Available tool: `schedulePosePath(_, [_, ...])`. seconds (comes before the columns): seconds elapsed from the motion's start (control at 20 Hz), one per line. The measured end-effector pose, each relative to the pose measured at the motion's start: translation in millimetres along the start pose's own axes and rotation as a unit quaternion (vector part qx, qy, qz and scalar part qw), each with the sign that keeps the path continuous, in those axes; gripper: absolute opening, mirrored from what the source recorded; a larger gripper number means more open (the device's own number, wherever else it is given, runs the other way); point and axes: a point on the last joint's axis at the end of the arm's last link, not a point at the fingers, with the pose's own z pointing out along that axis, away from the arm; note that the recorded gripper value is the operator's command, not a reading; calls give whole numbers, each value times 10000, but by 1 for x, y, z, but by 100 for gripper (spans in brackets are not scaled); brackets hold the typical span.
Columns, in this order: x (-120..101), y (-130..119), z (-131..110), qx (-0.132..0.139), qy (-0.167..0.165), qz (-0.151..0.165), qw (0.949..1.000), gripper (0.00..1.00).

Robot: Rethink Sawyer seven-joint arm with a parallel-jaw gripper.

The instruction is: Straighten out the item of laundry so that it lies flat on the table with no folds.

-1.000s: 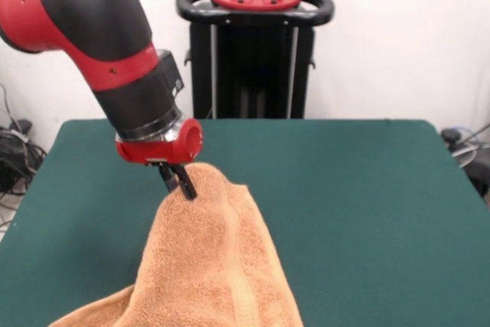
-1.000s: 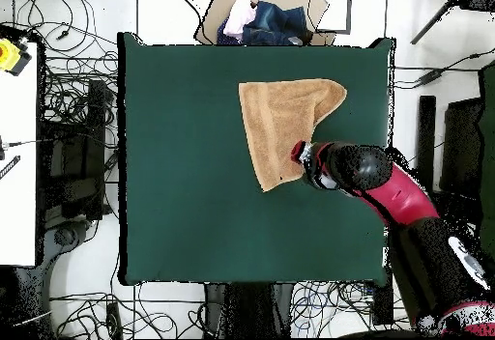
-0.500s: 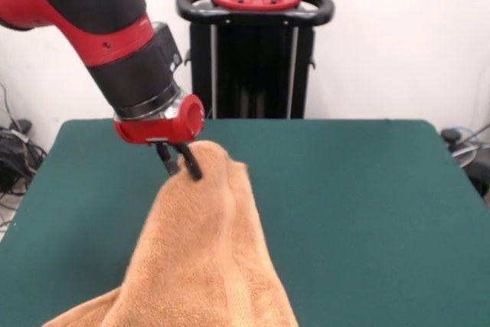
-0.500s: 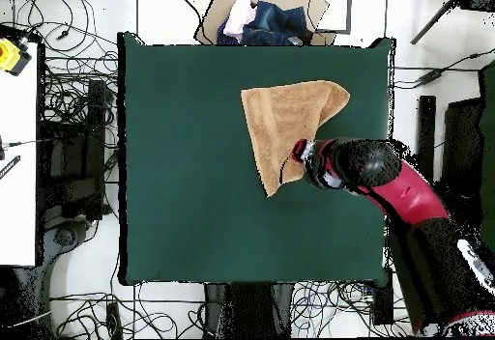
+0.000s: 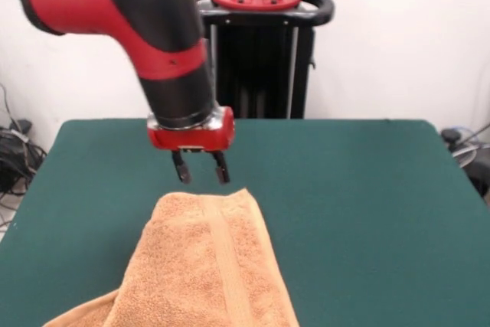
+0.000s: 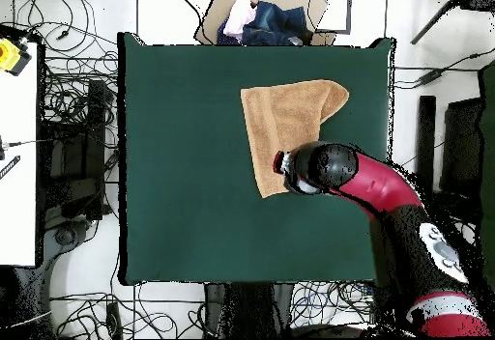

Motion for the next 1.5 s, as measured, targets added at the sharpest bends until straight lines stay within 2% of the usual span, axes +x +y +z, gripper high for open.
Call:
schedulePosePath(0.1, [4, 7, 6, 178, 48, -209, 9996, 100])
schedulePosePath(0.15, [7, 12, 14, 351, 101, -388, 9986, 100])
schedulePosePath(0.35, [8, 14, 24, 547, 166, -545, 9969, 100])
schedulePosePath(0.6, [5, 6, 23, 699, 191, -533, 9959, 100])
schedulePosePath(1.05, [-10, -25, 11, 1086, 26, -390, 9933, 100])
schedulePosePath(1.35, [-14, -31, 31, 1293, -108, -449, 9905, 100])
schedulePosePath(1.5, [-13, -31, 47, 1387, 0, -508, 9890, 100])
